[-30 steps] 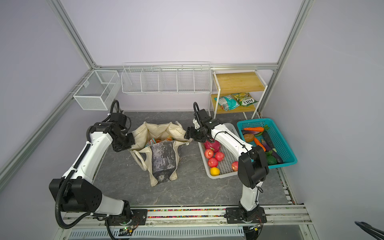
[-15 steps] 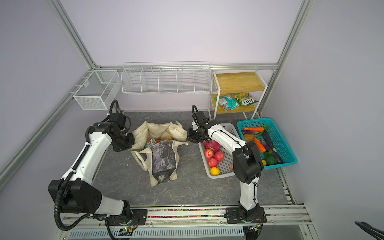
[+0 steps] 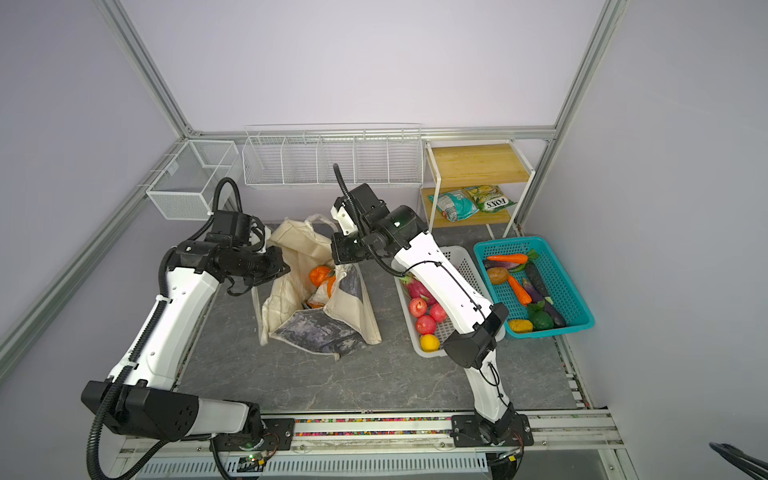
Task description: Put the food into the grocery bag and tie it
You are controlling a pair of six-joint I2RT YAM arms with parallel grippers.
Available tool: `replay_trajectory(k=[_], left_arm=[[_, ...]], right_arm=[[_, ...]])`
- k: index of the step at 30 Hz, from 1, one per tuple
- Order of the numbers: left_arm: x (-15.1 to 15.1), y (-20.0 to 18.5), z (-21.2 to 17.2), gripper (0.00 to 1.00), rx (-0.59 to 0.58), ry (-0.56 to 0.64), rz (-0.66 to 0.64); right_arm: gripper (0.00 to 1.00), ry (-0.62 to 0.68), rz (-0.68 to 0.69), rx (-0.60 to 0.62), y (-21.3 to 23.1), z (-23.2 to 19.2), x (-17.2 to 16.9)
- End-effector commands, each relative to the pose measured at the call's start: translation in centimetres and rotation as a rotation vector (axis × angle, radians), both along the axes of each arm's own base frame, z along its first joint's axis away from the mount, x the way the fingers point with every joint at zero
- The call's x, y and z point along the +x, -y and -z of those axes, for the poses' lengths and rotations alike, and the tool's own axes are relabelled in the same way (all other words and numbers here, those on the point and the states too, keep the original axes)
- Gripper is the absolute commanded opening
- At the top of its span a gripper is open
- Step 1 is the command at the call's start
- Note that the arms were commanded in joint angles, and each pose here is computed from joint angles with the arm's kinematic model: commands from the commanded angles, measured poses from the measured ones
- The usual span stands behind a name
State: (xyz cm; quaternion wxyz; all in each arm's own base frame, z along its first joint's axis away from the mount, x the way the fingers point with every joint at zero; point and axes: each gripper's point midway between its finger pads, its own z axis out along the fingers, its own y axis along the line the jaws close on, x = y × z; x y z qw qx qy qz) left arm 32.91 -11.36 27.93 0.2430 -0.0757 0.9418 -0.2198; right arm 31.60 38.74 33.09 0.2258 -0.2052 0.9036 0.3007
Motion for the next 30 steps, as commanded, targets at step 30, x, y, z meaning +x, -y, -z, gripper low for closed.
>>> replay_trajectory(k=[30], left_arm=[[0.3,2.6,-2.1,0.00,-0.108,0.054,-0.016]], right_arm=[[0.07,-0.046,0.075,-0.103,2.8,4.1,-0.3]])
